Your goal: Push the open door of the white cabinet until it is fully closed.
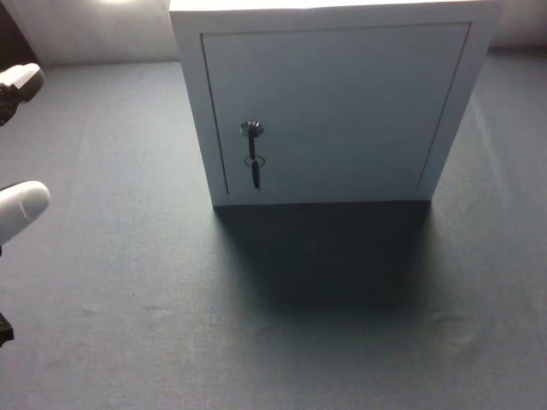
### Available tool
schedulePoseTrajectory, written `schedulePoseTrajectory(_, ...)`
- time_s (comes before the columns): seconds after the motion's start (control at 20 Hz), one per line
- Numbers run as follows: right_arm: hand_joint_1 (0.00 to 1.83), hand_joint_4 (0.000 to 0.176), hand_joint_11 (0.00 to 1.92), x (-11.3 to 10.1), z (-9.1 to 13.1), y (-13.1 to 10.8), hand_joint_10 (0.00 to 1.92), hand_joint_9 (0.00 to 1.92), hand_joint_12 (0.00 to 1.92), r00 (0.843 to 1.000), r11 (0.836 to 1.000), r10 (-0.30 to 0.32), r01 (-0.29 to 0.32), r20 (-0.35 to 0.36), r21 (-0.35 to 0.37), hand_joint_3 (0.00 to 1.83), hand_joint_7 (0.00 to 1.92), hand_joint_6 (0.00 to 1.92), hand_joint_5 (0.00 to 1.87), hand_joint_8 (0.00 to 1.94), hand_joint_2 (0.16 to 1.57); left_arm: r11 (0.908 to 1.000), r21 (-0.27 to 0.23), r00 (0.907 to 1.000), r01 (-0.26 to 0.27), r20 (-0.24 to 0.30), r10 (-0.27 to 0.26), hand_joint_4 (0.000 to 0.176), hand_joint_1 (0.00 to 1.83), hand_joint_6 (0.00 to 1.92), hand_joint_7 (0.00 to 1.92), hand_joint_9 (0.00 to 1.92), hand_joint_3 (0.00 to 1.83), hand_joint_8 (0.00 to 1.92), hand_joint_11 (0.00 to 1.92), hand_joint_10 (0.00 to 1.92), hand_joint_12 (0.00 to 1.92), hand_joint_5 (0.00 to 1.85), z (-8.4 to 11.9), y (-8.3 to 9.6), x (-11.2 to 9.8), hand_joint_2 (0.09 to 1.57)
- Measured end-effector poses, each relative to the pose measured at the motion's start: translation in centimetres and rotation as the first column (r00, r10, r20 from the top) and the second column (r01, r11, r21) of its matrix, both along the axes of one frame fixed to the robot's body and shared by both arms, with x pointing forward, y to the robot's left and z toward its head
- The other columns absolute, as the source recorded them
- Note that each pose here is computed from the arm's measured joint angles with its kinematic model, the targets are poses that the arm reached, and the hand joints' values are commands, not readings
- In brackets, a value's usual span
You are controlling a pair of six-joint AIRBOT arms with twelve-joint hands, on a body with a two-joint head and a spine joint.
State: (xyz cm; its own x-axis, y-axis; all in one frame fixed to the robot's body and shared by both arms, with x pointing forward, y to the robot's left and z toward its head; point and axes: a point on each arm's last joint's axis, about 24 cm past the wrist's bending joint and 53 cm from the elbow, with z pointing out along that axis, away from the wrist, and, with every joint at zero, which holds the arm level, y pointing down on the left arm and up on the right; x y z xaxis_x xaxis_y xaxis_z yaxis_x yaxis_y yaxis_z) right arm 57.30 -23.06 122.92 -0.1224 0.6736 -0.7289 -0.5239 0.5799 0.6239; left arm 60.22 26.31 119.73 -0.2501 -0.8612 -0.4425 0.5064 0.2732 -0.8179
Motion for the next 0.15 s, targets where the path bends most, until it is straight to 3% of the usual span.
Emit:
schedulePoseTrajectory(0.05,0.17,0.043,0.00,0.0,-0.3,-1.0,0.00,0.00,0.00,0.999,0.999,-0.035,0.035,-0.008,0.002,0.00,0.00,0.00,0.00,0.00,1.26,1.0000,-0.002,1.0000,-0.001,0.007,0.001,0.000,0.14,0.00,0.00,0.00,0.00,0.00,0.00,0.00,0.00,0.00,0.2,0.0,0.0,1.40)
schedulePoseTrajectory(0.1,0.18,0.088,0.00,0.0,-0.3,-1.8,0.00,0.00,0.00,0.998,0.998,-0.060,0.060,-0.008,0.001,0.00,0.00,0.00,0.00,0.00,1.24,1.0000,-0.001,0.9999,-0.002,0.011,0.002,0.000,0.13,0.00,0.00,0.00,0.00,0.00,0.00,0.00,0.00,0.00,0.4,0.0,0.1,1.38)
schedulePoseTrajectory(0.15,0.20,0.094,0.00,0.0,0.0,-2.3,0.00,0.00,0.00,0.997,0.997,-0.081,0.081,-0.003,0.007,0.00,0.00,0.00,0.00,0.00,1.24,1.0000,0.003,0.9997,-0.003,0.023,0.003,0.000,0.10,0.00,0.00,0.00,0.00,0.00,0.00,0.00,0.00,0.00,0.8,0.0,0.1,1.37)
